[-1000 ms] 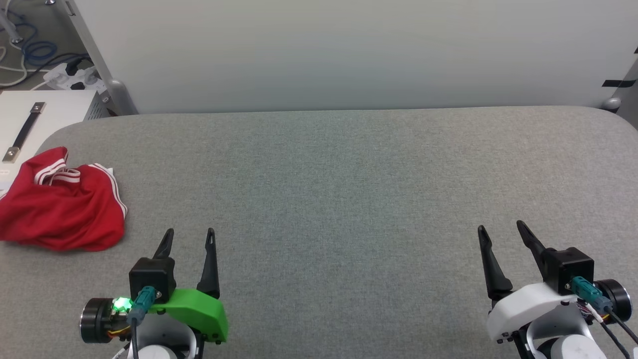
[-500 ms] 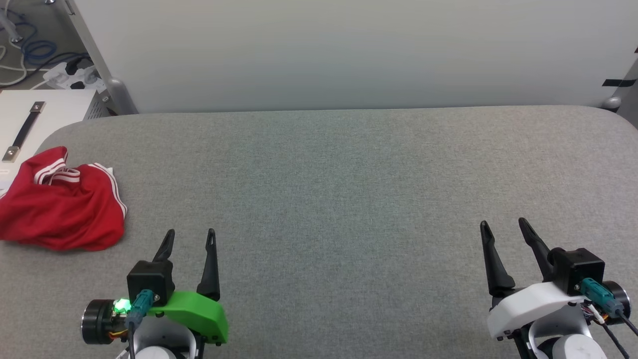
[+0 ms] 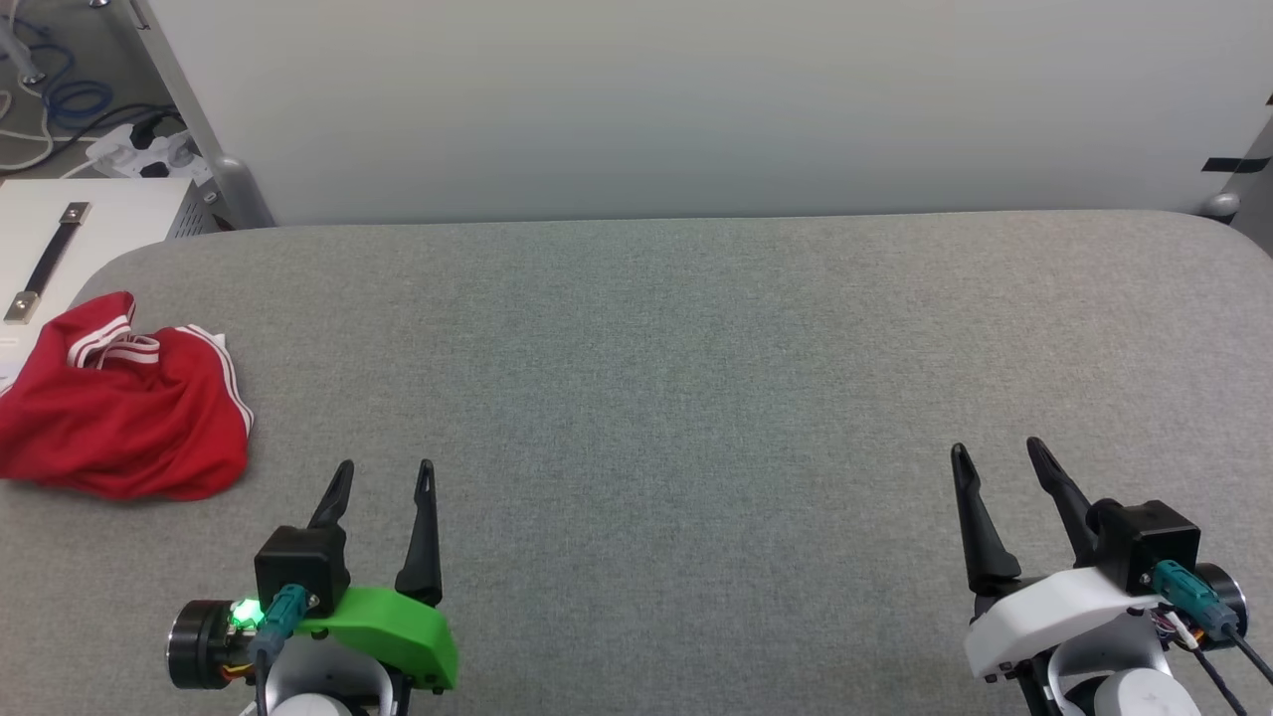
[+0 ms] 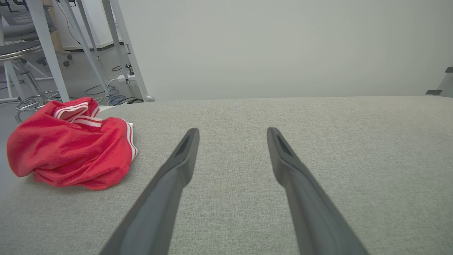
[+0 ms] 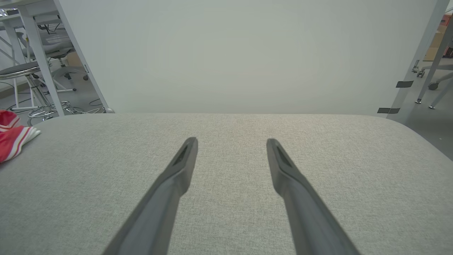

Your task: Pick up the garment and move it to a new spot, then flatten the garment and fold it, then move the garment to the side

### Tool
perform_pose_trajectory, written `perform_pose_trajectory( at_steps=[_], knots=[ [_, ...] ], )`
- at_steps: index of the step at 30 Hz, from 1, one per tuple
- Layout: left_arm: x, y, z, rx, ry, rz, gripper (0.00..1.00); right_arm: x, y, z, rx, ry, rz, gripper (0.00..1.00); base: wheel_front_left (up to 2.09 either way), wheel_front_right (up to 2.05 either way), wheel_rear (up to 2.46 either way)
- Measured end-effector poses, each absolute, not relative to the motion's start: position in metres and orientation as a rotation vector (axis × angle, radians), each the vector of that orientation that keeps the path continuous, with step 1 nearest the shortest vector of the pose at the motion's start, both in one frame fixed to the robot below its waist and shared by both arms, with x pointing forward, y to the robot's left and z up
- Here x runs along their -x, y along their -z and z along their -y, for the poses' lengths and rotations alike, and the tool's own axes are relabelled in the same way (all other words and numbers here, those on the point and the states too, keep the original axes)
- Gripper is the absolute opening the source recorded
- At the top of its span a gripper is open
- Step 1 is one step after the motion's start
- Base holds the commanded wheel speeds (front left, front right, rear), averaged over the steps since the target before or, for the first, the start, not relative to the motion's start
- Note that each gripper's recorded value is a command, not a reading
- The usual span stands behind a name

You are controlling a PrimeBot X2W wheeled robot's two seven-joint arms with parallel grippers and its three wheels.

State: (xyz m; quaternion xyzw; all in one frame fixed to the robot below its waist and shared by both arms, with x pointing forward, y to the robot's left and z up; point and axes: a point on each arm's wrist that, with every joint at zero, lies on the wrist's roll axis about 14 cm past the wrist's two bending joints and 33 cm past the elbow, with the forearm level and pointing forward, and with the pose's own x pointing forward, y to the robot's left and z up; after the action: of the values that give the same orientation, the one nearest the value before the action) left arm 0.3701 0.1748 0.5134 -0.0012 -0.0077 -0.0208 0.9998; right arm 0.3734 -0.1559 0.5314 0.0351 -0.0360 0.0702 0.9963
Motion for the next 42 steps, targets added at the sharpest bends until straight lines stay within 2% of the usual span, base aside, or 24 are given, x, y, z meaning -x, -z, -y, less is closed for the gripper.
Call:
perform_pose_trajectory(
  at_steps=[26, 42],
  knots=[
    [-0.368, -0.504, -0.174, 0.037, 0.056, 0.017, 1.0, -0.379, -0.531, 0.15, -0.138, -0.153, 0.1, 1.0, 0.0, 0.0, 0.0],
    [-0.344, -0.5, -0.214, 0.05, -0.064, 0.026, 1.0, -0.389, -0.531, 0.094, -0.204, -0.314, 0.103, 1.0, 0.0, 0.0, 0.0]
  ],
)
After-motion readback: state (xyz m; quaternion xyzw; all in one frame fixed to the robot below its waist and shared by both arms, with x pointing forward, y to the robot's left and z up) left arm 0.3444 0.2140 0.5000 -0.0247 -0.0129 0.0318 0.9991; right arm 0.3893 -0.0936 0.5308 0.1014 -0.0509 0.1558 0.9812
